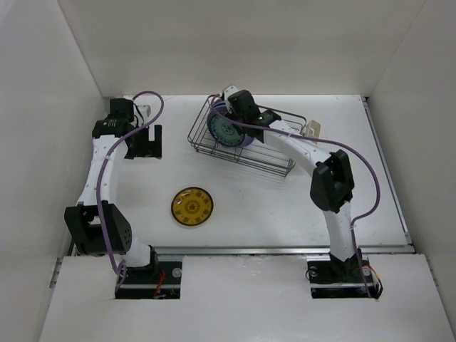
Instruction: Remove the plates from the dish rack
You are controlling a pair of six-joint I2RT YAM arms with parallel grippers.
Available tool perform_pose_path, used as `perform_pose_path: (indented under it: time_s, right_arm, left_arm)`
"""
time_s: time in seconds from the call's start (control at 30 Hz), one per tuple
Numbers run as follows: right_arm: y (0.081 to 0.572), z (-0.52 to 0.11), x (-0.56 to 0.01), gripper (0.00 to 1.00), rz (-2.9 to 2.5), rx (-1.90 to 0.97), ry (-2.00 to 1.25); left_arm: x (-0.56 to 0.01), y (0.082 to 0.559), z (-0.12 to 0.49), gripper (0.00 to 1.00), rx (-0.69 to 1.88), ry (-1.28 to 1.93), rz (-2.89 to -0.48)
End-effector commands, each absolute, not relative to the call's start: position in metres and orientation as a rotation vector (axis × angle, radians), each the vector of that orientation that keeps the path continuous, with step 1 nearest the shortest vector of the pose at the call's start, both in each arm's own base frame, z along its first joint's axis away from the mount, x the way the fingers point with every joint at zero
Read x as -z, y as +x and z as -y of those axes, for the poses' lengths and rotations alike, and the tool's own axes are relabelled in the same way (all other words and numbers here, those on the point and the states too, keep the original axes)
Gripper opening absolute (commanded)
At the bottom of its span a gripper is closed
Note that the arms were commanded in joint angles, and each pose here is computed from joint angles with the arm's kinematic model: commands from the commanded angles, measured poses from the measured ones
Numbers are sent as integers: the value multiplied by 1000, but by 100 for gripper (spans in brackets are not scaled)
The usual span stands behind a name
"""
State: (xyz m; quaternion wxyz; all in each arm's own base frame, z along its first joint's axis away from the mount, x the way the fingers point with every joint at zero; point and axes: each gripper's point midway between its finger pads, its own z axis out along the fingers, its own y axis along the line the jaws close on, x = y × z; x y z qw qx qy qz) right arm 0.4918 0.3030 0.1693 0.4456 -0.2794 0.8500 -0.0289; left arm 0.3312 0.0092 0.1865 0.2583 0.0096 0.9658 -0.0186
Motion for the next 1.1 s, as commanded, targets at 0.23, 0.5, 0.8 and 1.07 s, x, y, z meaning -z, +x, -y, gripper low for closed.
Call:
perform_pose_path:
  time_s: [0.23,0.5,0.8,1.07]
  right_arm:
    - [460,-287,-359,0,-1729,56,-467]
    - [367,-363,-277,0,-1913,-435,-989]
    - [281,-431,-150,0,-2167,-921,-1300]
    - [269,-439,-108,34,-2278,-941,-1346]
  left_arm:
    - [-191,326,-6,94,78,47,-2603]
    - [-197,325,-8,95,59,43,-2585]
    - [-201,326,-11,95,34,37,-2568]
    - [-203,323,-13,96,21,34,-2559]
